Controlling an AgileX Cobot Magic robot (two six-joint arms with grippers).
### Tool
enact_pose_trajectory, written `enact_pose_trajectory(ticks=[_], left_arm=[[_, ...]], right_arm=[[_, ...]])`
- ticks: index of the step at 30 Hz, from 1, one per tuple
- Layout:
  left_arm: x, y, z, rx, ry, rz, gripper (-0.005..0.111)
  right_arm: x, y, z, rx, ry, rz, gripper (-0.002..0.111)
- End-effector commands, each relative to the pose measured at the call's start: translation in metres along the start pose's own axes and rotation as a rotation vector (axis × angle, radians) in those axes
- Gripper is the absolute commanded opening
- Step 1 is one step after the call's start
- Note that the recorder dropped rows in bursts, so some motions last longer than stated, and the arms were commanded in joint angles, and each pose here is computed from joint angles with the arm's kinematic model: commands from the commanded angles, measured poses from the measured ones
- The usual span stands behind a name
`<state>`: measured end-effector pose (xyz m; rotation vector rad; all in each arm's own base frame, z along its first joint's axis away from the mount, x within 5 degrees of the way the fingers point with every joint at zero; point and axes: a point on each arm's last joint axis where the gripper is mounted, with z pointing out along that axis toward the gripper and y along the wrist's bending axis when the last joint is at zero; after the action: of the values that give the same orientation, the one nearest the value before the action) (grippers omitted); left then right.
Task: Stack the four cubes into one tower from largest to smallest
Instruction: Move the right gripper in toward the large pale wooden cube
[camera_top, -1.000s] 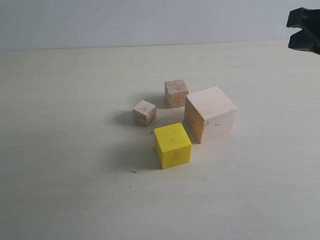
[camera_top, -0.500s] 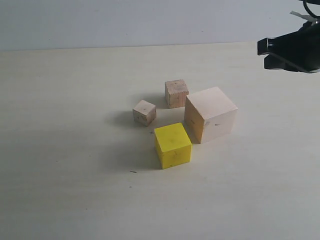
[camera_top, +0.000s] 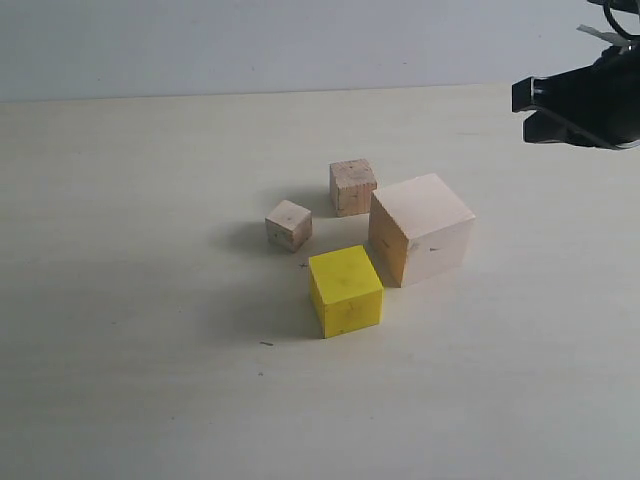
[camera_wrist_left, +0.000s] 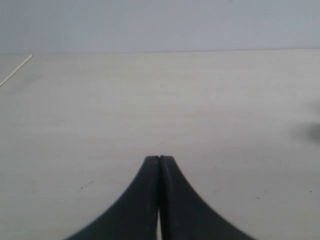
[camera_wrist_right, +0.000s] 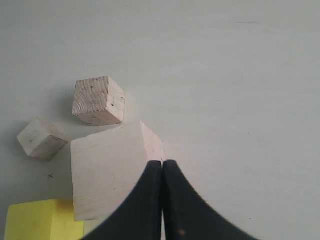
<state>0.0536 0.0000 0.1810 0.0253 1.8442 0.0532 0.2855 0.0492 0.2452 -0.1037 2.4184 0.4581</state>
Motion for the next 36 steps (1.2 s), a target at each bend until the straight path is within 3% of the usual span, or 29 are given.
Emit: enact_pose_trajectory(ticks=[1, 6, 13, 16, 19, 27, 36], left_arm=[[-0.018, 0.003, -0.002, -0.03, -0.209, 0.0, 0.0], [-0.041, 0.006, -0.01, -0.073, -0.469, 0.0, 0.0], [-0.046, 0.007, -0.013, -0.083, -0.532, 0.0, 0.0], [-0.047, 0.008, -0.014, -0.062, -0.555, -0.091, 0.0], [-0.043, 0.007, -0.011, -0.027, -0.498, -0.201, 0.0], [-0.035, 0.006, 0.006, -0.008, -0.292, -0.333, 0.0], [-0.084, -0.004, 0.021, 0.108, -0.078, -0.302, 0.0]], right_arm=[[-0.003, 0.0, -0.001, 0.007, -0.011, -0.034, 0.0], [-0.003, -0.001, -0.001, 0.021, -0.017, -0.049, 0.0], [-0.001, -0.007, 0.006, 0.059, 0.01, -0.109, 0.0], [0.002, -0.013, 0.02, 0.075, 0.039, -0.101, 0.0], [0.007, -0.018, 0.035, 0.073, 0.07, -0.05, 0.0], [0.011, -0.024, 0.062, 0.051, 0.149, 0.012, 0.0], [-0.002, -0.025, 0.082, 0.009, 0.203, 0.01, 0.0]])
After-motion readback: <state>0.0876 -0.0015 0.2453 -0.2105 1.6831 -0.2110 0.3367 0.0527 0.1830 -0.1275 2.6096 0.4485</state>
